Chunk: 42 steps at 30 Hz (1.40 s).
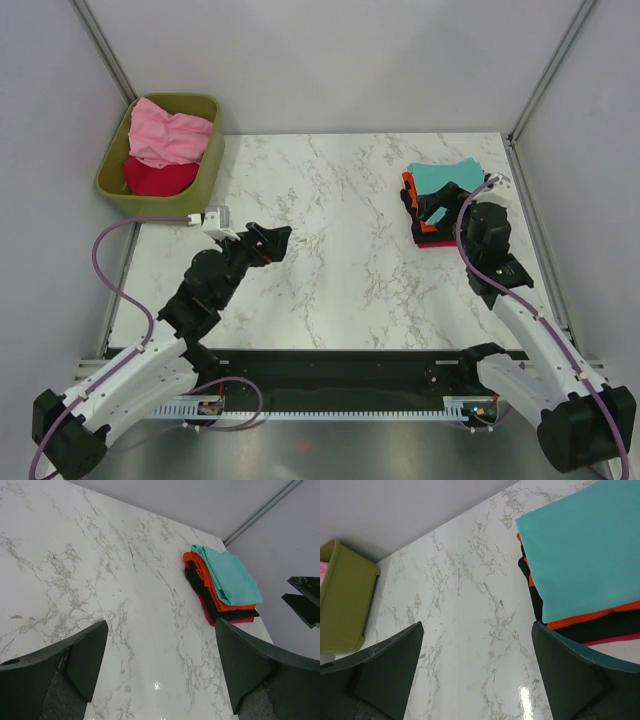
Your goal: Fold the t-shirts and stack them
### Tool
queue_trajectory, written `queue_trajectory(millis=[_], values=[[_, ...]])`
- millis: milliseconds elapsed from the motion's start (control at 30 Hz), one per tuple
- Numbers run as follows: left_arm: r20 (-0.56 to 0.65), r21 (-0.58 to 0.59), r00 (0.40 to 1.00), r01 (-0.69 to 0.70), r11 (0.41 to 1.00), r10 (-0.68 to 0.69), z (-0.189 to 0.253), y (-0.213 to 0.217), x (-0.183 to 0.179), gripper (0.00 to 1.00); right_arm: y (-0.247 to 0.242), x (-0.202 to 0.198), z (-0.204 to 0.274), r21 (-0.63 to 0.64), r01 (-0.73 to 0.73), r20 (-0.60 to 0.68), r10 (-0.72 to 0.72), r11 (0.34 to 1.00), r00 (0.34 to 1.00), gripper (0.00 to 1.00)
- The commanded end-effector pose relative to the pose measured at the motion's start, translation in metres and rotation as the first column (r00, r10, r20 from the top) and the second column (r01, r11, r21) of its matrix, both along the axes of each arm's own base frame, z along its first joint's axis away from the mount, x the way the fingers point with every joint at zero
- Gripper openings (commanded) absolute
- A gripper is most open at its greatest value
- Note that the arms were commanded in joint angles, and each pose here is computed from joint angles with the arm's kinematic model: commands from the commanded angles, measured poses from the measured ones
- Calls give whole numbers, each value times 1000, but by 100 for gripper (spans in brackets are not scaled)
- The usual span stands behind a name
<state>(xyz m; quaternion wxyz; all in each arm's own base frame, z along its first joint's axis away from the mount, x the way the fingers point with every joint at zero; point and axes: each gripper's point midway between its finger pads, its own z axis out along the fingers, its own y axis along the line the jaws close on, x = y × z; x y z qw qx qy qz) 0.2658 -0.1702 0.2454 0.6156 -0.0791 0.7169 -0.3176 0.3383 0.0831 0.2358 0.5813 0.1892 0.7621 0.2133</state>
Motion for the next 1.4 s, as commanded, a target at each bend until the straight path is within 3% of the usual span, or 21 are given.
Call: queue_trajectory(millis=[0, 300, 433, 500, 567, 600, 633, 733, 900, 933, 1033, 1067, 1133, 1167, 1200, 1367], values=[[-11, -25, 998, -64, 998, 64, 4, 8, 7, 95, -8, -5, 18, -6, 36, 44, -35, 999, 998, 98], [-114, 31, 963, -241, 970, 243, 14, 31, 37, 96, -2, -14, 28, -42, -33, 100, 37, 999, 994, 98], [-133, -56, 926, -362, 931, 352, 57, 60, 66, 97, 4, -9, 19, -43, -60, 67, 63, 997, 996, 98], [-178, -14, 884, -441, 897, 432, 54, 86, 88, 96, 9, -8, 12, -43, -85, 45, 87, 995, 995, 98], [-150, 4, 836, -533, 846, 528, 83, 119, 108, 95, 12, -4, 14, -39, -96, 57, 98, 995, 994, 98], [-188, 70, 808, -556, 828, 558, 69, 127, 121, 95, 13, -3, 13, -39, -102, 54, 104, 994, 993, 98], [-157, 65, 778, -607, 792, 609, 91, 151, 129, 95, 15, -3, 14, -35, -110, 55, 112, 993, 992, 98], [-191, 108, 722, -658, 745, 665, 93, 190, 154, 95, 19, -3, 17, -30, -128, 59, 130, 991, 990, 98], [-215, 162, 658, -705, 691, 722, 86, 235, 194, 95, 25, -5, 19, -12, -165, 70, 165, 986, 984, 98], [-252, 206, 634, -703, 681, 731, 62, 243, 209, 95, 25, -6, 20, -8, -166, 73, 166, 986, 983, 98], [-263, 240, 611, -708, 664, 747, 52, 255, 233, 94, 29, -7, 21, -1, -181, 75, 181, 983, 981, 98], [-298, 282, 589, -698, 659, 751, 27, 259, 246, 94, 29, -8, 22, 4, -184, 81, 183, 983, 980, 98], [-279, 299, 577, -707, 641, 767, 32, 270, 262, 93, 29, -8, 20, 5, -184, 79, 183, 983, 980, 98], [-312, 352, 555, -687, 636, 771, 3, 273, 274, 92, 29, -8, 21, 5, -185, 81, 184, 983, 980, 98], [-285, 353, 559, -693, 628, 778, 17, 277, 284, 92, 30, -9, 21, 6, -191, 82, 190, 982, 978, 98], [-292, 459, 482, -687, 563, 826, -21, 304, 309, 94, 29, -10, 19, 17, -182, 84, 180, 983, 980, 98]])
